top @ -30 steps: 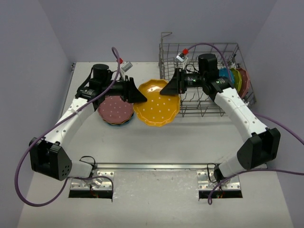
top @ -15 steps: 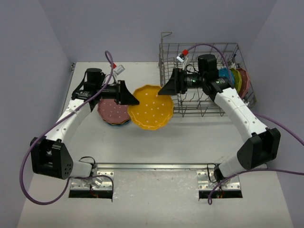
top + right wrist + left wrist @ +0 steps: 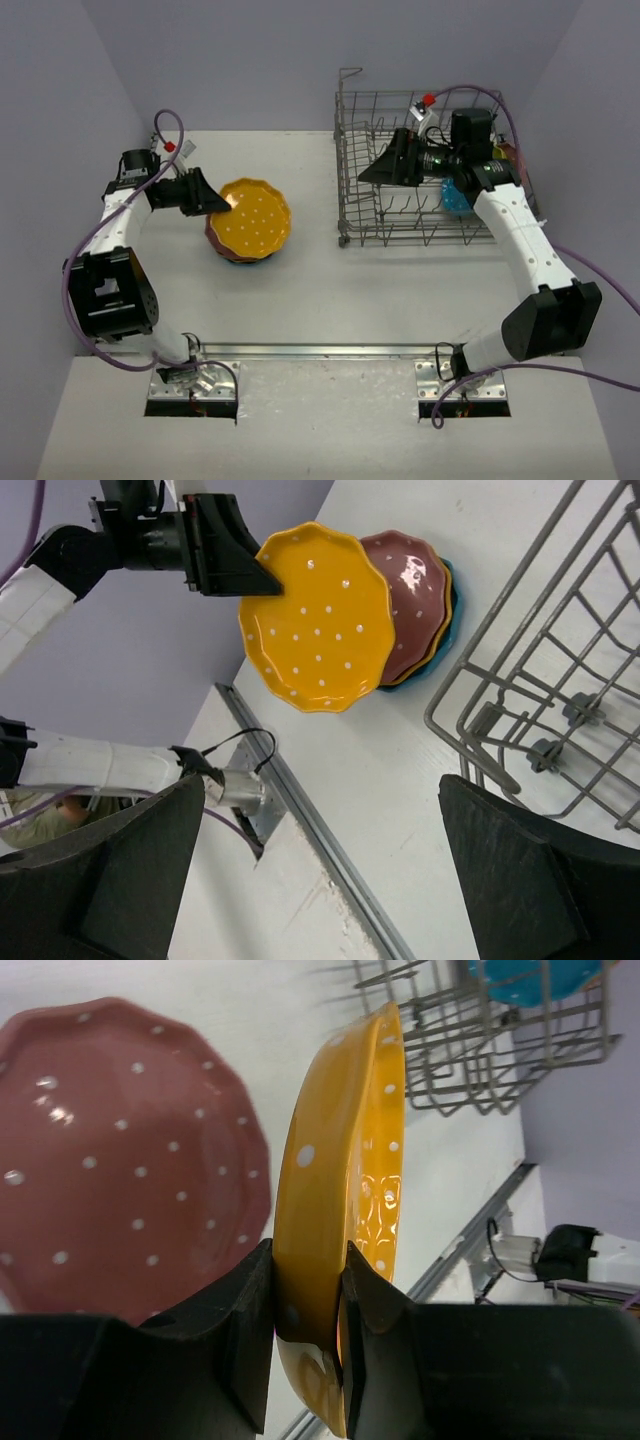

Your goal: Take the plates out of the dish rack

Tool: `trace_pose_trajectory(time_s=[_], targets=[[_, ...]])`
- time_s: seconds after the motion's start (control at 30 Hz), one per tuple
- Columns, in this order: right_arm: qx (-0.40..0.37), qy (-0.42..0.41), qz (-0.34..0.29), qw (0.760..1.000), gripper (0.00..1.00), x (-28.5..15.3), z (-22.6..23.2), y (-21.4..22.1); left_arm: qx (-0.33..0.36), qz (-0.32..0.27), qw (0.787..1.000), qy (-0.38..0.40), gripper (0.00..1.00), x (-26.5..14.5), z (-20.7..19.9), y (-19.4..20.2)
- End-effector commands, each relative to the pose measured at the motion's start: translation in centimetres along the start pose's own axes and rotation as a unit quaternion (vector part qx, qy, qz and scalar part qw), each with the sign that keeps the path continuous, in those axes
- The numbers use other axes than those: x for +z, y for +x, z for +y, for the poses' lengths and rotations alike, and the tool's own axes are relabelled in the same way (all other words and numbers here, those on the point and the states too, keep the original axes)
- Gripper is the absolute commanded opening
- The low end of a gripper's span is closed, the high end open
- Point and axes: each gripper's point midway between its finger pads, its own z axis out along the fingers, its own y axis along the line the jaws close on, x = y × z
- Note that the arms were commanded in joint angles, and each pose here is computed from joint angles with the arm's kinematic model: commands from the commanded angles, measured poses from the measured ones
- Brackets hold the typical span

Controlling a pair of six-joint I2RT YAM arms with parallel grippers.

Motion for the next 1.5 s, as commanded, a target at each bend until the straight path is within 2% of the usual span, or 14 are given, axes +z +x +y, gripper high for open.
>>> trace_pose_trajectory(time_s=[0.0,0.43,0.5,0.63,0.67,0.7,0.73,0.83,0.87,0.93,1.0,1.07,1.23,1.47], targets=[[-0.039,0.003,-0.044,0.998,0.99,-3.0,1.6,-3.1,0.030,-0.014,0.999,-0.021,0.00,-0.9,2.3,-2.2],[-0.091,0.076,-0.071,0.990,0.99,-6.1,-0.4,-3.4,0.025,-0.019,0.994,-0.101,0.02,0.7,8.6,-3.9],[-0.103,0.099,-0.071,0.987,0.99,-6.5,-1.0,-3.6,0.028,-0.018,0.992,-0.119,0.24,0.6,9.2,-4.1],[-0.119,0.167,-0.071,0.976,0.99,-7.8,-3.1,-4.1,0.062,-0.028,0.981,-0.184,0.58,-0.8,10.4,-4.7],[-0.123,0.191,-0.071,0.971,0.99,-8.3,-3.9,-4.3,0.074,-0.033,0.977,-0.199,0.64,-1.3,10.5,-5.0],[-0.123,0.217,-0.073,0.966,0.99,-8.8,-4.7,-4.5,0.087,-0.039,0.971,-0.217,0.64,-1.9,10.5,-5.3],[-0.133,0.235,-0.071,0.960,0.99,-9.2,-5.3,-4.6,0.102,-0.051,0.967,-0.228,0.79,-2.6,10.0,-5.8],[-0.151,0.282,-0.075,0.944,0.99,-10.5,-6.6,-4.8,0.141,-0.082,0.946,-0.279,0.84,-4.5,10.1,-7.3],[-0.159,0.318,-0.079,0.931,0.99,-11.3,-7.6,-5.2,0.163,-0.101,0.933,-0.304,0.85,-5.7,9.7,-8.1],[-0.173,0.368,-0.081,0.910,0.99,-12.9,-9.1,-5.7,0.201,-0.132,0.909,-0.342,0.97,-7.6,8.7,-9.4],[-0.179,0.403,-0.079,0.894,0.99,-14.2,-10.5,-6.1,0.231,-0.161,0.884,-0.374,0.98,-9.1,7.5,-10.5],[-0.171,0.445,-0.076,0.876,0.99,-16.7,-13.0,-6.7,0.276,-0.211,0.848,-0.400,0.98,-11.6,4.5,-12.0],[-0.122,0.479,-0.051,0.868,0.95,-18.5,-17.9,-6.3,0.346,-0.228,0.836,-0.360,0.96,-10.0,-1.6,-11.6],[-0.068,0.502,-0.035,0.862,0.89,-19.4,-23.1,-6.2,0.373,-0.210,0.852,-0.302,0.95,-4.5,-6.7,-9.1]])
